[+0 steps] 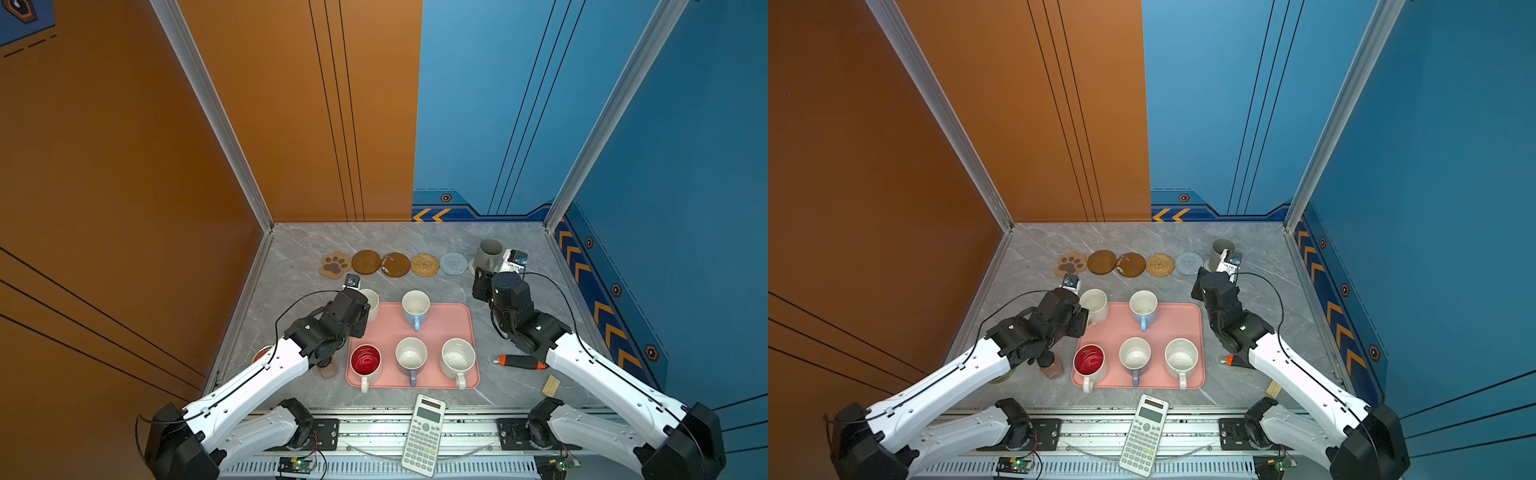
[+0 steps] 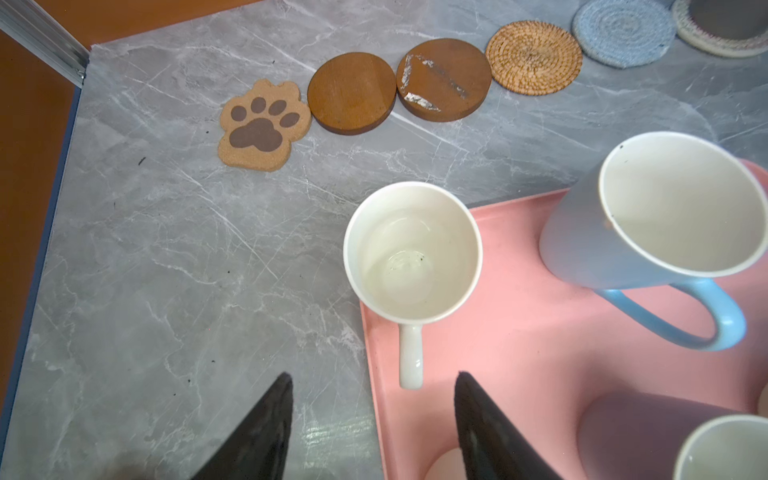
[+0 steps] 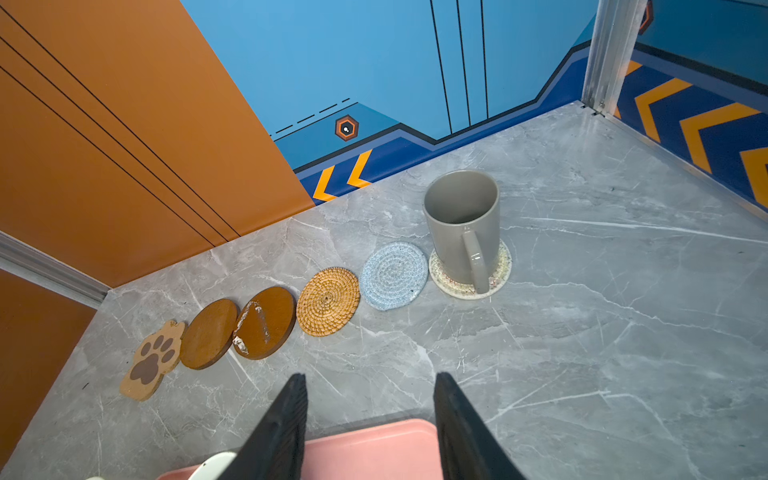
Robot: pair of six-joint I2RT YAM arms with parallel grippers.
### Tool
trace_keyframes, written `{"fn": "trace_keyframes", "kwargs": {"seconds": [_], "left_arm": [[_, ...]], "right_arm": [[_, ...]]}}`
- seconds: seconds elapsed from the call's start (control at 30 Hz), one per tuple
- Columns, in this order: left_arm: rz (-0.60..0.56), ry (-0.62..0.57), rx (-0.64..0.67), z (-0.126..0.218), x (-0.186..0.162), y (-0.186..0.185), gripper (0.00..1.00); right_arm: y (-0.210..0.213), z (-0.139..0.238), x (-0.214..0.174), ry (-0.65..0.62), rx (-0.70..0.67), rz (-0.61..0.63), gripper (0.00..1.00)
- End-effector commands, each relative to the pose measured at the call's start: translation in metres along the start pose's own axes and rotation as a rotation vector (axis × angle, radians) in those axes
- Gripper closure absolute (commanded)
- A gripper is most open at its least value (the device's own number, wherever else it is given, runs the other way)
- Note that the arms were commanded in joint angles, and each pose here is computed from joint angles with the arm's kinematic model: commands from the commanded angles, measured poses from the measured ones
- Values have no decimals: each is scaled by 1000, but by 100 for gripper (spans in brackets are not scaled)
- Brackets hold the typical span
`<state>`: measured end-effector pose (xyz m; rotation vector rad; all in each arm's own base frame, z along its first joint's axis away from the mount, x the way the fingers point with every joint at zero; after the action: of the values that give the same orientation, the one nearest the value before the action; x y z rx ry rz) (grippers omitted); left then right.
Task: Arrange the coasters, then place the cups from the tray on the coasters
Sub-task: 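Lower the left gripper into the white mug nearest the coasters and grip its rim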
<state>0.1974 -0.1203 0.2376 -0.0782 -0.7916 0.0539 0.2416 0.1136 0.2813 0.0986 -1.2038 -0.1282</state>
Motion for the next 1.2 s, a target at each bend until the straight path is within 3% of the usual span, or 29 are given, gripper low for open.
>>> {"fn": "trace_keyframes", "kwargs": {"seconds": [0.0, 0.47, 1.17], "left_arm": [[22, 52, 32, -3, -2, 3, 37], [37, 150, -32, -16, -9, -7, 37], [63, 191, 47, -43, -10, -10, 45]], "right_arm": [[-6, 3, -1, 1, 22, -38, 53], [-9, 7, 0, 1, 57, -61, 54], [-8, 5, 1, 1, 94, -84, 55]]}}
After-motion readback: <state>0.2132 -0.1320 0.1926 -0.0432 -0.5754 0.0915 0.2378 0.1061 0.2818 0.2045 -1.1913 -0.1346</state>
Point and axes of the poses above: each gripper's point midway between its finger pads, its own z axis back along the fingers, its own y axis along the line the jaws close on, x = y × z, the point moved 10 cm from there along z, back along the fingers, and after that the axes turned 14 degrees about z, right-handed, at the moved point
